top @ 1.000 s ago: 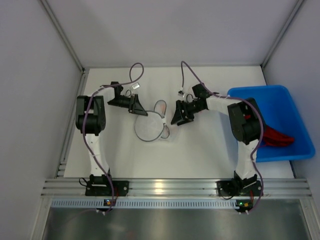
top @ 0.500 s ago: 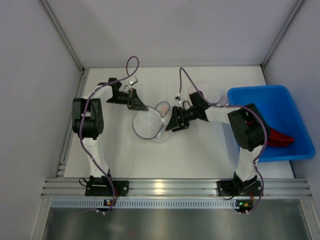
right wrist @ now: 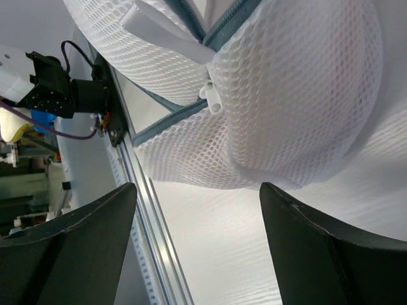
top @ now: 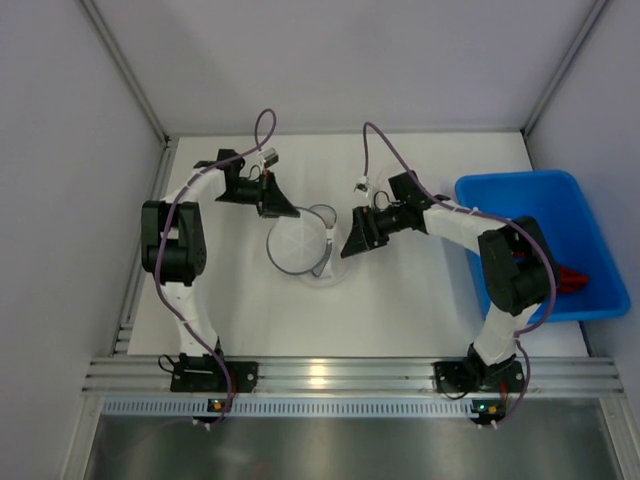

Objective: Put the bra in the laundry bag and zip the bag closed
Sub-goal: Adjust the laundry bag at the center of the board.

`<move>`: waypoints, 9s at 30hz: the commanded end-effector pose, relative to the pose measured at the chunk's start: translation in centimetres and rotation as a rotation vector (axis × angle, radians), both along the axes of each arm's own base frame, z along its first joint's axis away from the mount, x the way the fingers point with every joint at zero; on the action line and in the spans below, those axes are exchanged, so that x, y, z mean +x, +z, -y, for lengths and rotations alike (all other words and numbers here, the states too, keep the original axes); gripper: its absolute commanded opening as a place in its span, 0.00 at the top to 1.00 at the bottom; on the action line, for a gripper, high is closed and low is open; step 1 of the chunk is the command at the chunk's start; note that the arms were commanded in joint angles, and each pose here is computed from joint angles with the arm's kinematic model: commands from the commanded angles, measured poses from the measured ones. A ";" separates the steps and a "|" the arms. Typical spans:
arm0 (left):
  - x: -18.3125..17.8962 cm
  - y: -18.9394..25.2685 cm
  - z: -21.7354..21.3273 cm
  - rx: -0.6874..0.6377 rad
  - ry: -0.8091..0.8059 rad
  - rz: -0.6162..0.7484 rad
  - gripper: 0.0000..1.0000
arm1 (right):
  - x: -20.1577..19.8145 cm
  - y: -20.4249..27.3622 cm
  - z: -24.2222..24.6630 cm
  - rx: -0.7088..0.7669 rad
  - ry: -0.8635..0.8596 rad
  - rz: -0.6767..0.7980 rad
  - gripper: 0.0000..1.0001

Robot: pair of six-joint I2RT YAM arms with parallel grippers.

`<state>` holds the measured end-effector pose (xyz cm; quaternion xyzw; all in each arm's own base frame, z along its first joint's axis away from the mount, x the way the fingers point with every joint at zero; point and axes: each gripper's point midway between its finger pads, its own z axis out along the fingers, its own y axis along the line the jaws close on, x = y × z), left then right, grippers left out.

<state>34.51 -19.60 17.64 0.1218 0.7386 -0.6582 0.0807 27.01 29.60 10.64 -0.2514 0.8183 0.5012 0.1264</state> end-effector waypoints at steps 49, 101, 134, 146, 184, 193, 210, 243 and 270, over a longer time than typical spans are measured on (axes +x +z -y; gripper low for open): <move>4.8 2.3 1.3 0.077 0.013 0.082 0.51 | 4.5 5.4 -2.9 0.212 -0.114 -0.043 1.00; -9.1 -3.4 11.0 0.740 -0.137 1.148 0.39 | 6.0 4.6 -1.0 0.230 -0.655 -0.569 1.00; -6.6 -0.7 6.1 0.781 -0.221 1.646 1.00 | -0.8 4.5 1.6 0.064 -0.324 -0.481 0.27; -9.4 0.3 4.6 0.705 -0.202 1.762 1.00 | 1.4 7.8 2.0 0.116 -0.019 0.207 0.26; -7.4 1.4 0.7 0.822 0.120 1.499 0.95 | -2.6 6.7 -5.1 0.190 0.190 0.522 1.00; -8.5 0.8 0.7 0.724 0.080 1.473 1.00 | -2.7 9.0 -6.2 0.247 0.228 0.492 0.47; -7.5 1.0 1.8 0.691 0.026 1.591 1.00 | -3.1 5.1 -7.0 0.159 0.378 0.537 0.48; -9.2 7.3 -2.3 0.643 0.339 1.152 0.58 | 6.7 13.4 -3.2 -0.104 0.064 0.807 1.00; -9.3 -2.6 0.1 0.529 0.453 0.715 0.72 | 2.5 2.2 -7.7 -0.291 0.049 0.658 1.00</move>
